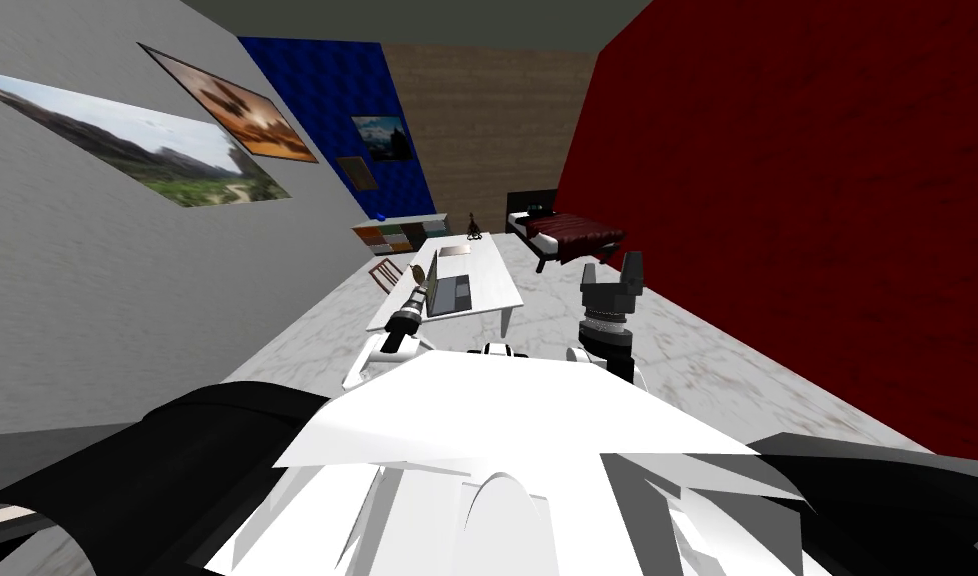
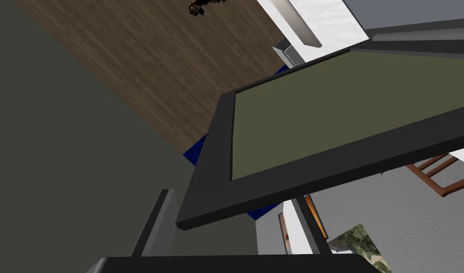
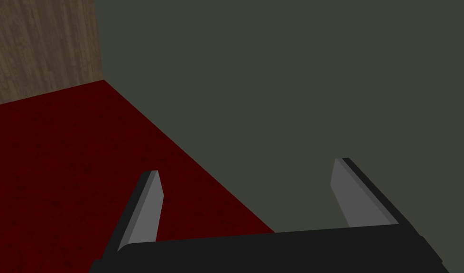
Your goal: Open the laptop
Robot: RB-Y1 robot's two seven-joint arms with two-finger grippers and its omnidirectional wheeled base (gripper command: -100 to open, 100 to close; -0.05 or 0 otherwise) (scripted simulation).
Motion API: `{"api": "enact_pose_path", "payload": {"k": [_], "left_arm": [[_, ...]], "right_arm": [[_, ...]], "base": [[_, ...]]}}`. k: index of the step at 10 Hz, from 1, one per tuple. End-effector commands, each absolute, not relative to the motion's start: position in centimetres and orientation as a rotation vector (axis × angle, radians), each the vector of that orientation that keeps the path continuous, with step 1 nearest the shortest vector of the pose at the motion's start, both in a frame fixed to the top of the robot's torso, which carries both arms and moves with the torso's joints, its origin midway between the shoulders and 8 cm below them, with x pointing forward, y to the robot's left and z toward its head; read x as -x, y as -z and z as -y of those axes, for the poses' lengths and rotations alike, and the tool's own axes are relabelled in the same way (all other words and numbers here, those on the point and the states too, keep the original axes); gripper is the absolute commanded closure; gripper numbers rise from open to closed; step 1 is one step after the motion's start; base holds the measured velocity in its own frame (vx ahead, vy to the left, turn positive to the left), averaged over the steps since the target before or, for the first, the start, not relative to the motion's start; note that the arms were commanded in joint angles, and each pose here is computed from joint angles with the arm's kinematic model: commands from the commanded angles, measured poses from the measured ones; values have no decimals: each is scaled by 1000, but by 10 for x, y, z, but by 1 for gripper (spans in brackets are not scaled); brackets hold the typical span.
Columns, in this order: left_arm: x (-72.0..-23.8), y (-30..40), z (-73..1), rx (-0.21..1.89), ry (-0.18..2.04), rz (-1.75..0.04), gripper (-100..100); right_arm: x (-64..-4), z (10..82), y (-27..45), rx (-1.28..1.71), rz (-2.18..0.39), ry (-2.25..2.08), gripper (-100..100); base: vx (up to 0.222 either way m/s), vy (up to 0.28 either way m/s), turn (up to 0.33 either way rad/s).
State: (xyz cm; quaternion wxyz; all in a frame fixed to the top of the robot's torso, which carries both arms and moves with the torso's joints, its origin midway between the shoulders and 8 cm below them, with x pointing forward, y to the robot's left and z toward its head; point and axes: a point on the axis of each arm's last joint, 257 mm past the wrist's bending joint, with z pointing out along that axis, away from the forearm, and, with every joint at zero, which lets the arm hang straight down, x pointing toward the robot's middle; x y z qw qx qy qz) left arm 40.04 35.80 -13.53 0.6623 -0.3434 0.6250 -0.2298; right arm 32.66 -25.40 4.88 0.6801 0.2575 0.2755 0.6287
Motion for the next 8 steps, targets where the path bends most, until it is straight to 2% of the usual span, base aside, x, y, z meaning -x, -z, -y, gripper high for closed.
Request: {"api": "enact_pose_path", "payload": {"k": [1, 8], "left_arm": [[-404, 148, -367, 726, 449, -1445, 100], [-417, 184, -395, 527, 211, -1544, 100]], "right_arm": [[-327, 254, -49, -578, -619, -1411, 0], [-327, 254, -49, -578, -619, -1411, 0]], "base": [[10, -84, -9], [-3, -114, -15]]}}
